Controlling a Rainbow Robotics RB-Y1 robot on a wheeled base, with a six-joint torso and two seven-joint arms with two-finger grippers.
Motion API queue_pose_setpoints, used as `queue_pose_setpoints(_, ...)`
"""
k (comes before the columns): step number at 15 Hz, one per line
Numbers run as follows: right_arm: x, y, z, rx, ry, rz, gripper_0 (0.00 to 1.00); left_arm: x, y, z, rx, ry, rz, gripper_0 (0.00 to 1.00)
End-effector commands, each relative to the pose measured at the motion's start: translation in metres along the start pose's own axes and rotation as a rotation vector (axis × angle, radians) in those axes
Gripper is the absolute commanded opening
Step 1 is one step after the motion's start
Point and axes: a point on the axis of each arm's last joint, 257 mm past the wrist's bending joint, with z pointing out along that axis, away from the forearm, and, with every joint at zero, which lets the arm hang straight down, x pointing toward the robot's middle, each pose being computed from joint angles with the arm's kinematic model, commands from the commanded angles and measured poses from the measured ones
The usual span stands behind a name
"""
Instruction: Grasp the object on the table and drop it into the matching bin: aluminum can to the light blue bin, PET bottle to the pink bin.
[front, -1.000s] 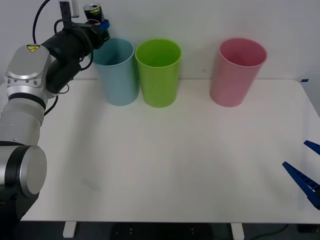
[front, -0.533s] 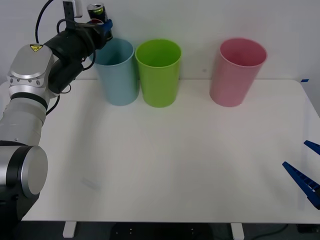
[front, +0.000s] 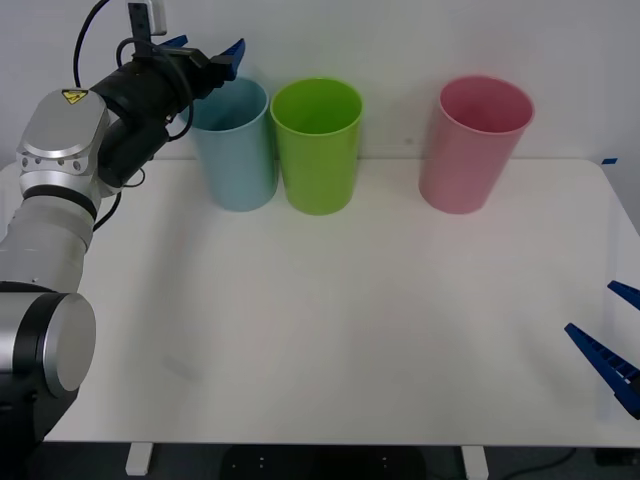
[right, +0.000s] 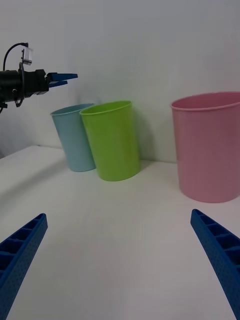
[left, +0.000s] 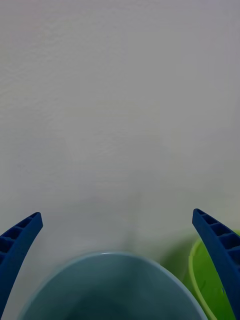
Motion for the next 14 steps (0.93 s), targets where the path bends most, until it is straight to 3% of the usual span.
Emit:
queue_pose_setpoints(1, 0.0, 0.0, 0.0, 0.0, 0.0, 0.0, 1.0, 0.003, 0.0, -0.002, 0.009, 0.0, -0.019, 1.0)
queue_pose_setpoints(6, 0.0, 0.0, 0.0, 0.0, 0.0, 0.0, 1.0, 0.001, 0.008, -0.026, 0.07, -0.027, -0.055, 1.0)
queue_pose_setpoints(14, 0.0, 0.0, 0.0, 0.0, 0.0, 0.0, 1.0, 0.012, 0.023, -0.112, 0.108, -0.1, -0.077, 1.0)
